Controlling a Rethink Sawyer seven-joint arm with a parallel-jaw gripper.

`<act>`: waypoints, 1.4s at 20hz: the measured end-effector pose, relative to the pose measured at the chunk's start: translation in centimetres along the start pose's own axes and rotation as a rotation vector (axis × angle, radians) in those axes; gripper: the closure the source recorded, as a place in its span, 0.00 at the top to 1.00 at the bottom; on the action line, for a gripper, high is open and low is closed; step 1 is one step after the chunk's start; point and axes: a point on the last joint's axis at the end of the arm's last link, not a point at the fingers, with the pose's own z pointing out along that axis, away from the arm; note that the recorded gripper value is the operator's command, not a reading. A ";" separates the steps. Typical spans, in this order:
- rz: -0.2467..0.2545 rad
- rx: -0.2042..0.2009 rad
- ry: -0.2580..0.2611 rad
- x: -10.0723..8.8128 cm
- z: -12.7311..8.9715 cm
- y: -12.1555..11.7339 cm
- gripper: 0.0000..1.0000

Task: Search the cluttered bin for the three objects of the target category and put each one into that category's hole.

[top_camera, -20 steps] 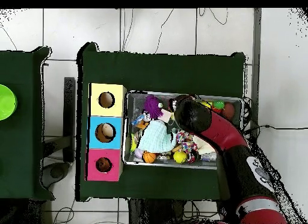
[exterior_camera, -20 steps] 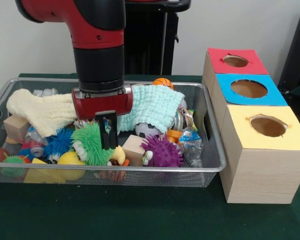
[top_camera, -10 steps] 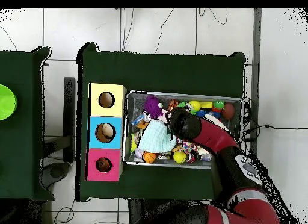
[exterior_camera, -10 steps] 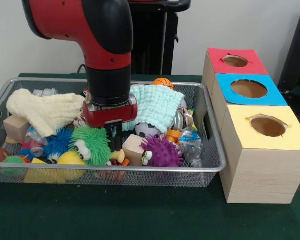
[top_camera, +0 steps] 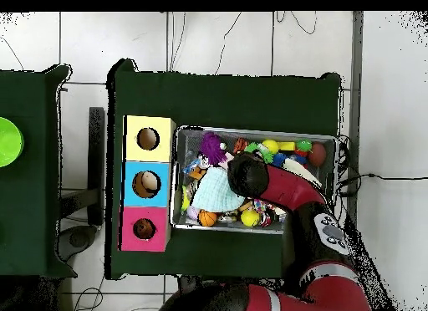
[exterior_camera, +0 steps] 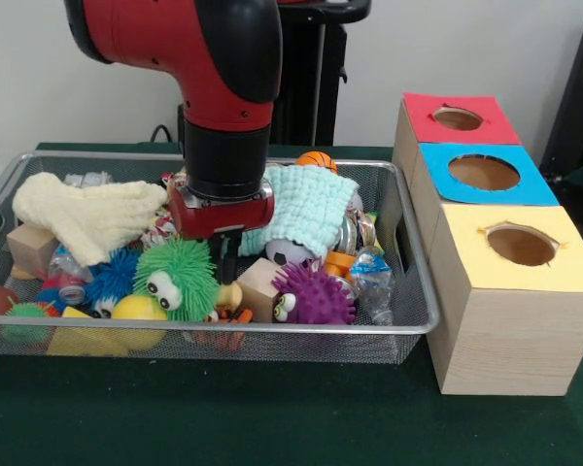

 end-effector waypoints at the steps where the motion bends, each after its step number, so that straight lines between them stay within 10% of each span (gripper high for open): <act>1: 0.001 0.000 -0.001 0.2 0.1 -0.2 0.00; 21: 0.087 -0.033 -0.125 1.0 2.1 -3.5 0.00; 22: 0.086 -0.035 -0.129 0.8 2.1 -3.3 1.00; 28: 0.084 -0.041 -0.134 0.5 2.2 -3.0 1.00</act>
